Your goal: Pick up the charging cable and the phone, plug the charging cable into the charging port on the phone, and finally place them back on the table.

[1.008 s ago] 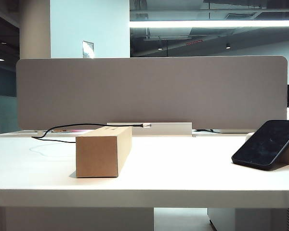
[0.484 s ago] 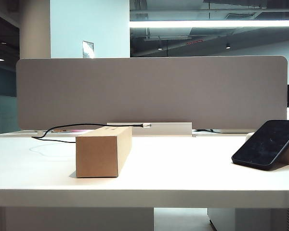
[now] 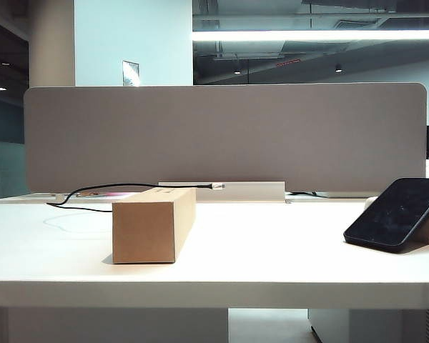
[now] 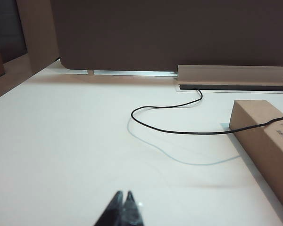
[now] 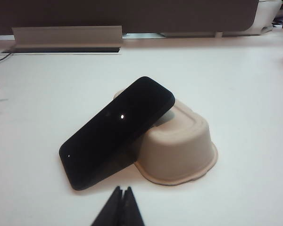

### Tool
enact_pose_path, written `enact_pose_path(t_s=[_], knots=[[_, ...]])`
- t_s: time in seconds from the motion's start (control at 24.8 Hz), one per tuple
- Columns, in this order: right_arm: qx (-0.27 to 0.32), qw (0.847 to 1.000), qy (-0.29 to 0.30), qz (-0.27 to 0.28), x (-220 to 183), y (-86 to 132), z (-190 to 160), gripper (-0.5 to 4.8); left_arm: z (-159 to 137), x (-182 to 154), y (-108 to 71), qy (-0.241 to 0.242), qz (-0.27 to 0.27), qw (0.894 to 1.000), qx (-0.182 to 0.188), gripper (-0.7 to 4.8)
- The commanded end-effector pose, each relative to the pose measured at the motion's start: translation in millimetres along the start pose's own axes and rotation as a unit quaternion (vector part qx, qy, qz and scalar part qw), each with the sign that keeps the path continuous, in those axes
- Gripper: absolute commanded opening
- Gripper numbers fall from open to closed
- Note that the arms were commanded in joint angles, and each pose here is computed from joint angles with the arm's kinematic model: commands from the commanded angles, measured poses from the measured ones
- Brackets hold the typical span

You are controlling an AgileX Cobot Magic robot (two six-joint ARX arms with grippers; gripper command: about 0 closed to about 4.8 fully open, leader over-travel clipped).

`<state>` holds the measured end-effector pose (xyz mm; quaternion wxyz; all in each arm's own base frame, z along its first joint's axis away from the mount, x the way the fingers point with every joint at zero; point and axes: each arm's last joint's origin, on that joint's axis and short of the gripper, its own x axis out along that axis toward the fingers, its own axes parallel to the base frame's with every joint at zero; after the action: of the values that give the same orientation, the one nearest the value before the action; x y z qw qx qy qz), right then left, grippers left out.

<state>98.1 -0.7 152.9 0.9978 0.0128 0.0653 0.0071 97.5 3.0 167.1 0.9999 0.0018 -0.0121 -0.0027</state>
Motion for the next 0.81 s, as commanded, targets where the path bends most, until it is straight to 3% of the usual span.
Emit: enact_pose_path(t_s=[0.04,0.12,0.24,0.44,0.81], knots=[[0.023,1.000,-0.006,0.014,0,1,0,-0.06,2,0,-0.8,-0.006,-0.013,1.000,-0.028,-0.06],[0.041,0.999,-0.014,0.029,0,2,2,-0.06,4,0,-2.2,-0.010,-0.037,0.998,-0.054,-0.06],[0.043,0.998,-0.029,0.030,-1,2,8,-0.06,14,-2,-3.9,-0.022,-0.066,0.996,-0.053,-0.06],[0.066,0.996,-0.057,0.026,-7,2,28,-0.06,46,-9,-4.0,-0.062,-0.066,0.995,-0.046,-0.06],[0.068,0.995,-0.062,0.025,-13,3,55,-0.06,70,1,-3.8,-0.038,-0.071,0.996,-0.047,-0.06]])
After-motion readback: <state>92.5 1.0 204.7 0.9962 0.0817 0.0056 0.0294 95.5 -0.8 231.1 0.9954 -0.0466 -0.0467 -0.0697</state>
